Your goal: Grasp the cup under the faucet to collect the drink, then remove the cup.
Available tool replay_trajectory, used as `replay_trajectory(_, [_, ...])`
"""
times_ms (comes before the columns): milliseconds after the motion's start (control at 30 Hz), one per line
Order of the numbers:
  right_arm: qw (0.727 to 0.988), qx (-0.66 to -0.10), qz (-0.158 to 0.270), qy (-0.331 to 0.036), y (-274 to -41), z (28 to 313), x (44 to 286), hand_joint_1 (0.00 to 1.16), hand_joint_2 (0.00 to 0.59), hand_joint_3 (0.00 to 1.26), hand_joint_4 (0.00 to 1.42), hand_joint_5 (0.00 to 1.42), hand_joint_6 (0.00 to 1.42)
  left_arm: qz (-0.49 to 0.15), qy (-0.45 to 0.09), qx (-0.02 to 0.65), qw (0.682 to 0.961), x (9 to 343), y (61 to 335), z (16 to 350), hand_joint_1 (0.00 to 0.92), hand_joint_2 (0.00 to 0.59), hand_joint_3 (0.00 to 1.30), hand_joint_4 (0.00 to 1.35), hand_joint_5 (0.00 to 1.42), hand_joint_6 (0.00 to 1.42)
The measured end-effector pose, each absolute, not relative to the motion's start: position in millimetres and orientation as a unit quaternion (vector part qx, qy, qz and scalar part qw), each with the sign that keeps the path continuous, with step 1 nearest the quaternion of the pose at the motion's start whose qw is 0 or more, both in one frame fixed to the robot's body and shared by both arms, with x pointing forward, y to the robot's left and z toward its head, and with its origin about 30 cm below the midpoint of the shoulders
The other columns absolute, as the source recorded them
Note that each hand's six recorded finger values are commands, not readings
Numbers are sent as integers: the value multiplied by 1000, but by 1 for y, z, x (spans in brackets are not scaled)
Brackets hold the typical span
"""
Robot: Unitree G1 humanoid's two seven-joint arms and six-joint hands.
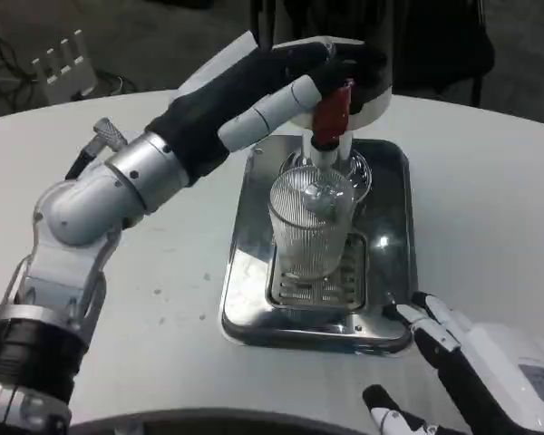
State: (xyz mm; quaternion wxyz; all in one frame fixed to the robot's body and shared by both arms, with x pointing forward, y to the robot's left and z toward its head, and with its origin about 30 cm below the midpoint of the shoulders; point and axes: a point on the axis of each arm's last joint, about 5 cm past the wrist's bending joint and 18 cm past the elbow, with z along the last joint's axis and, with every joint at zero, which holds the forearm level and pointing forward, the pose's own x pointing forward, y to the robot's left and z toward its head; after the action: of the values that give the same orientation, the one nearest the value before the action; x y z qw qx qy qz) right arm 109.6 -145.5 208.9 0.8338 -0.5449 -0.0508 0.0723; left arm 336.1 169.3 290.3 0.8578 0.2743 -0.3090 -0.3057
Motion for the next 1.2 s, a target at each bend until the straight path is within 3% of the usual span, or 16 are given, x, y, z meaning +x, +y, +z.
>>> replay_trajectory(467, [844, -528, 75, -65, -145, 211, 112, 329, 446, 143, 43, 82, 80, -317, -330, 365, 810, 333, 165, 292, 0, 66, 267, 195, 285, 319])
replay_trajectory(800, [884, -457, 83, -54, -146, 212, 120, 334, 425, 132, 44, 86, 94, -318, -340, 403, 788, 332, 165, 295, 0, 62, 264, 184, 259, 297])
replay_trajectory(900, [903, -417, 92, -50, -148, 213, 124, 366, 383, 108, 24, 86, 108, -319, -345, 423, 774, 330, 163, 296, 0, 57, 264, 184, 258, 280])
replay_trajectory(1033, [923, -369, 100, -48, -150, 211, 128, 519, 303, 49, 22, 95, 166, -324, -348, 431, 767, 330, 161, 296, 0, 57, 262, 183, 256, 278])
replay_trajectory(1200, [938, -324, 78, -92, -148, 208, 137, 608, 244, 0, 12, 97, 187, -321, -349, 437, 764, 329, 162, 297, 0, 56, 252, 172, 248, 276])
